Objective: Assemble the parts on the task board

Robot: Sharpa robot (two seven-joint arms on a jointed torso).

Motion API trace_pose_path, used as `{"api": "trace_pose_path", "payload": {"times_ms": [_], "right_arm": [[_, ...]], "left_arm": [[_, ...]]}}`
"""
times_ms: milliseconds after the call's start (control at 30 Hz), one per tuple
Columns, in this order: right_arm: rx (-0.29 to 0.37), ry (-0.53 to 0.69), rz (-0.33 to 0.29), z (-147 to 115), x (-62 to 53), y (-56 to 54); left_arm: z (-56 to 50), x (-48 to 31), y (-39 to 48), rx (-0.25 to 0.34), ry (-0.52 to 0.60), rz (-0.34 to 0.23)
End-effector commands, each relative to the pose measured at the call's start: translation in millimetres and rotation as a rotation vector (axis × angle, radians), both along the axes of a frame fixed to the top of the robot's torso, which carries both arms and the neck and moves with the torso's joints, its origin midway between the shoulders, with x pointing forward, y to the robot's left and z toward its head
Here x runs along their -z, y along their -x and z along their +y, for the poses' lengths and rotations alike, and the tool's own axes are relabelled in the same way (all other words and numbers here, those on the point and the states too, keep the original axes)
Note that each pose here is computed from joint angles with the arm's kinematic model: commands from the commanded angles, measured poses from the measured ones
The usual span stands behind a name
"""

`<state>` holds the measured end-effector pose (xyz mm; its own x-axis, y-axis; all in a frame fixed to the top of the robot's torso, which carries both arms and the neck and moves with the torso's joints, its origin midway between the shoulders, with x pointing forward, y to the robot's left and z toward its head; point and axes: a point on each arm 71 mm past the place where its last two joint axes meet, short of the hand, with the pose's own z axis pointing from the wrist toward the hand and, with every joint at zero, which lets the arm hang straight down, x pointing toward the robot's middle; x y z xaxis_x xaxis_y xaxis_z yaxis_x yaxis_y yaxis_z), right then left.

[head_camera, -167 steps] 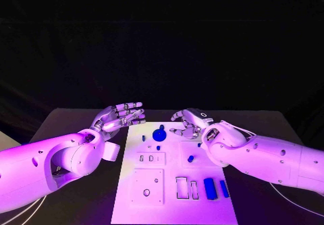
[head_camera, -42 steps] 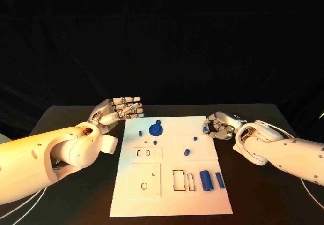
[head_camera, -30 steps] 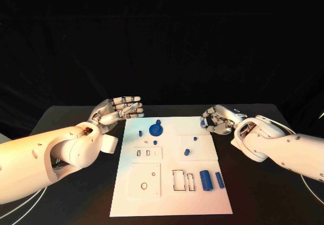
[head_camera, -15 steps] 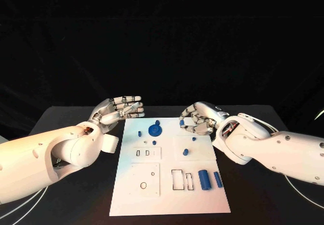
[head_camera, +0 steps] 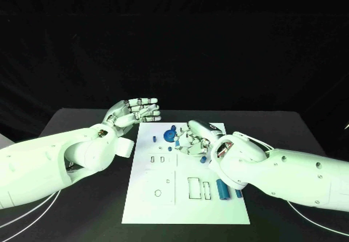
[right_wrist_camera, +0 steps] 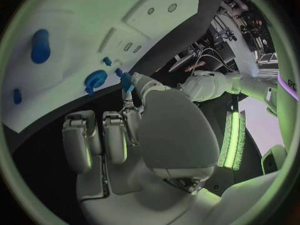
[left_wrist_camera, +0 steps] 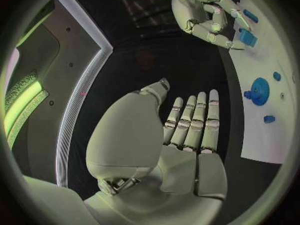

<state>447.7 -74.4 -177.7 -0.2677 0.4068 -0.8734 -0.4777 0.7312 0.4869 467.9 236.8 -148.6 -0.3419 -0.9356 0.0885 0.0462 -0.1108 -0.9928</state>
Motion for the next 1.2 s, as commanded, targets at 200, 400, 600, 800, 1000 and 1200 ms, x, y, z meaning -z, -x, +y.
{"api": "trace_pose_path", "payload": {"times_ms": [200,400,600,800,1000,1200], "right_arm": [[0.01,0.081,-0.02,19.7,18.1,7.8],[0.004,0.095,-0.01,30.4,26.6,8.1],[-0.009,0.106,-0.001,41.3,35.8,10.4],[-0.012,0.13,-0.005,44.6,42.4,9.3],[-0.013,0.137,-0.014,46.2,44.4,8.8],[-0.014,0.144,-0.017,48.6,46.8,8.4]], "left_arm": [[-0.5,-0.3,0.3,-0.003,0.006,0.002],[-2.0,-0.2,0.2,0.002,0.008,0.004],[-4.2,0.0,0.1,0.01,0.011,0.006],[-4.7,0.2,-0.2,0.011,0.011,0.008],[-4.4,0.3,-0.4,0.01,0.01,0.009],[-4.6,0.5,-0.7,0.012,0.011,0.009]]}}
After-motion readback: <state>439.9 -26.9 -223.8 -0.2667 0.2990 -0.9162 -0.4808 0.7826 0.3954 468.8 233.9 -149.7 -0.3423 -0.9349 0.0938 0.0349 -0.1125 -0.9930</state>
